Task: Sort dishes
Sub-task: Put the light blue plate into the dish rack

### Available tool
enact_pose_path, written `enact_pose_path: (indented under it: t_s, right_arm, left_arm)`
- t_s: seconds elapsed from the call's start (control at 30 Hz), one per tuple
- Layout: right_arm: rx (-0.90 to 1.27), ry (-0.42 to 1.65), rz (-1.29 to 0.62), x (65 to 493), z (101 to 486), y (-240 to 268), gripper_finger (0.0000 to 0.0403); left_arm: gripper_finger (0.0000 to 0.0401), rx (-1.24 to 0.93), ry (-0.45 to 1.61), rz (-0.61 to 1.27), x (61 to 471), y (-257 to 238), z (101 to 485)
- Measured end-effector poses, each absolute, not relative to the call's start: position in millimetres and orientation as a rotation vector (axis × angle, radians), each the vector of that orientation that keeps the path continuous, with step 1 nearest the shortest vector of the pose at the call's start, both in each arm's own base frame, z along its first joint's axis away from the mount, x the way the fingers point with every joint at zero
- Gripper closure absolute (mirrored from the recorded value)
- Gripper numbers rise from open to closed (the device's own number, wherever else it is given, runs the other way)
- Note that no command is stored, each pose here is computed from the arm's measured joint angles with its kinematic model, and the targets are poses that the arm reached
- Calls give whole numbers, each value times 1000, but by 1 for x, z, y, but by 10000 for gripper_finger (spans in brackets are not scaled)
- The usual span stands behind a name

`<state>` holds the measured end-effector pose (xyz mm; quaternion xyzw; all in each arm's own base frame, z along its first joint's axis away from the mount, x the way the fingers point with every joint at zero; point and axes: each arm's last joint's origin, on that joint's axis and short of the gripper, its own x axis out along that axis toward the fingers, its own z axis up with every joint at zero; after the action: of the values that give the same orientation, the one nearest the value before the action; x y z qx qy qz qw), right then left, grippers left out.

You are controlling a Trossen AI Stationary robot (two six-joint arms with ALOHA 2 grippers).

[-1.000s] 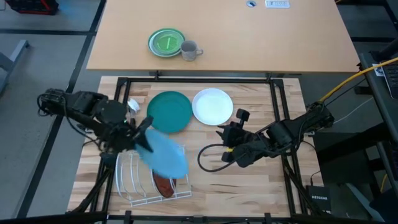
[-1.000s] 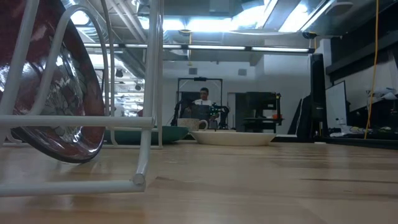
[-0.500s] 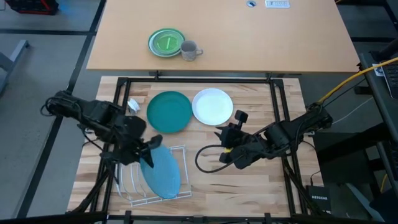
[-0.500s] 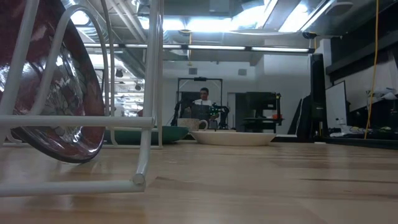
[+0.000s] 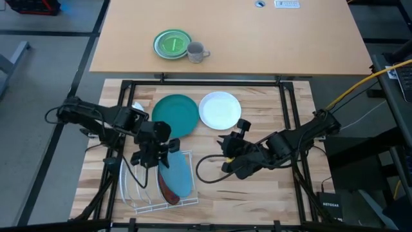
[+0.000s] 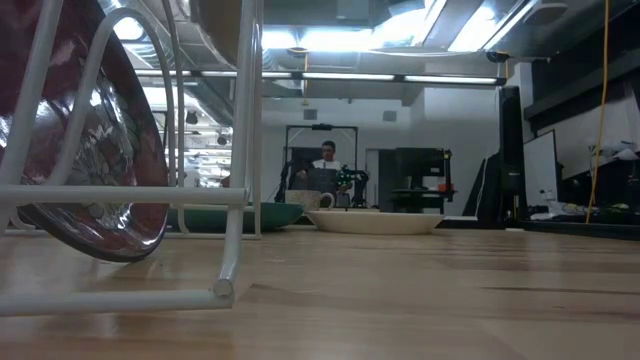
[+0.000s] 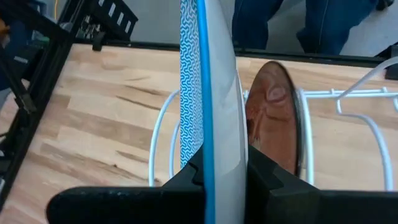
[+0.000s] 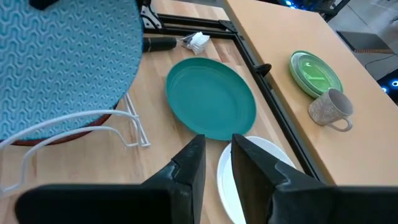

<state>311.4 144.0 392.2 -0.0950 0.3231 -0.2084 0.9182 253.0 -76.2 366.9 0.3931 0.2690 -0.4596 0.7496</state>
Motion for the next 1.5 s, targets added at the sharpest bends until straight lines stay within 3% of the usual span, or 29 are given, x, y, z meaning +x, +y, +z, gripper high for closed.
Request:
enact_pose_path:
  t_s: [0.47,0.93,1.5]
  right_arm:
    - [-173,724,-411,363,338,161,322]
    - [4,822,-404,397,275,180,322]
    - [65,809,-337,419,246,193,322]
  left_arm:
    - [376,780,572,-1072,263,-60,360]
    - [376,780,616,-1144,280,-61,339]
    - [376,769,693,-1224,312,-57,301]
